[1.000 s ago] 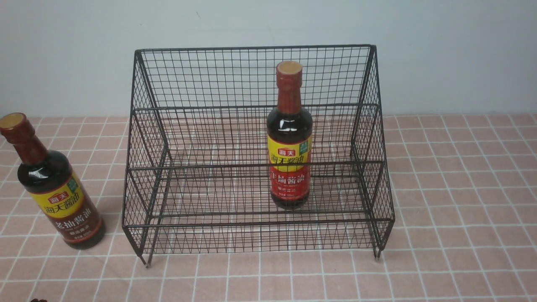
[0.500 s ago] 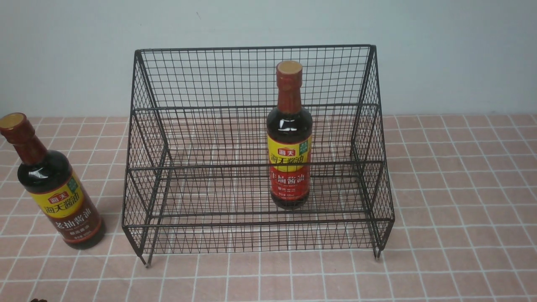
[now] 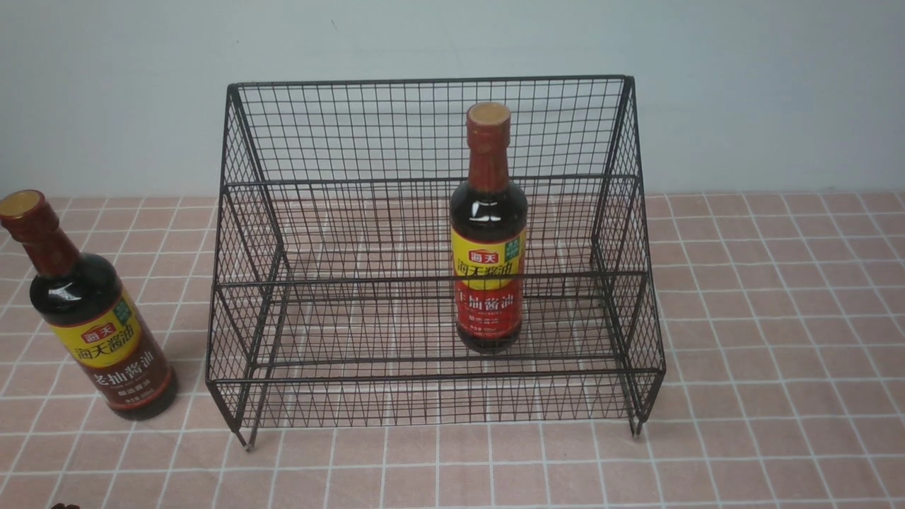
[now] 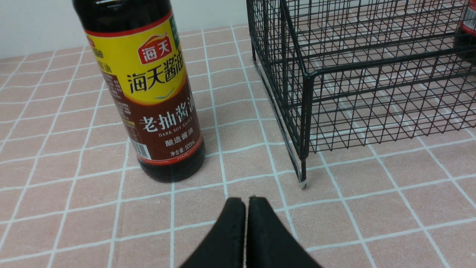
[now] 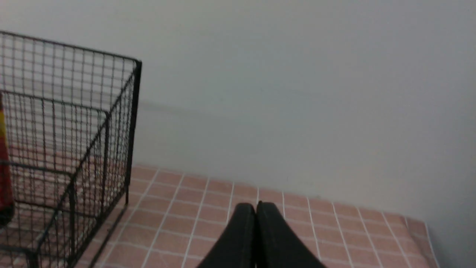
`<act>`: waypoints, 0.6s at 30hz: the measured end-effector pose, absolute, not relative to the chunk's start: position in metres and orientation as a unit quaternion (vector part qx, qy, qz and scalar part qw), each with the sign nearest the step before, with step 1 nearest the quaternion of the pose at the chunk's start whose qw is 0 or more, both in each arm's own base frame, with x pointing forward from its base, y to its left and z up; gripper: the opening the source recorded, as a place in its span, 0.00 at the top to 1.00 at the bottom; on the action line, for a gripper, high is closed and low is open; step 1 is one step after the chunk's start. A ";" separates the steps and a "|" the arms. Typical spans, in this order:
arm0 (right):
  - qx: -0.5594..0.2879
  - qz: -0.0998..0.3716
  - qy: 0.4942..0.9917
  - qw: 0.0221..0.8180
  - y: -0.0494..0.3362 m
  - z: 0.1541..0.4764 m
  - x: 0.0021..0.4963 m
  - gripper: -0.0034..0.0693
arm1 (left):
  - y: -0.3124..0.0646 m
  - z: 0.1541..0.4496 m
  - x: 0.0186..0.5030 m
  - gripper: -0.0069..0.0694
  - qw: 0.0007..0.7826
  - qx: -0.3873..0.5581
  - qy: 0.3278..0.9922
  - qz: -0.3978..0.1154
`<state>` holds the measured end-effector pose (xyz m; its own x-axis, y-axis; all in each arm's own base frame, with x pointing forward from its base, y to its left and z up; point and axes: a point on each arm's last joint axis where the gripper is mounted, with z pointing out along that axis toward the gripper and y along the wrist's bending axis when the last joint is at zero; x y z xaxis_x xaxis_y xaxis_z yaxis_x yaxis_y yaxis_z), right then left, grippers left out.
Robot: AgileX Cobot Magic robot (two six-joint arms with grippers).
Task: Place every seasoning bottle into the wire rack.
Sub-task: Use the left arm to grab the condiment bottle closest to it
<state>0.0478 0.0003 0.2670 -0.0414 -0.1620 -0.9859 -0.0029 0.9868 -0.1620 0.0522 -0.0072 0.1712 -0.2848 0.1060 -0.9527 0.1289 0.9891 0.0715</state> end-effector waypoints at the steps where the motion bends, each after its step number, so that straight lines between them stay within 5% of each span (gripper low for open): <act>1: -0.055 -0.049 0.723 0.687 0.000 0.254 0.048 0.97 | -0.007 0.171 0.052 0.92 0.593 0.073 0.801 -0.010; 6: -0.021 -0.030 0.776 0.630 -0.001 0.187 0.054 0.97 | -0.007 0.171 0.052 0.92 0.593 0.073 0.801 -0.010; 18: -0.010 -0.021 0.778 0.627 -0.001 0.181 0.054 0.97 | -0.007 0.171 0.052 0.92 0.593 0.073 0.802 -0.010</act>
<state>0.0542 -0.0014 0.1813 -0.2128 -0.0410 -0.9762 0.0105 0.9990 -0.0443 0.0521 -0.0072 0.1711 -0.2867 0.1062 -0.9521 0.1293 0.9890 0.0714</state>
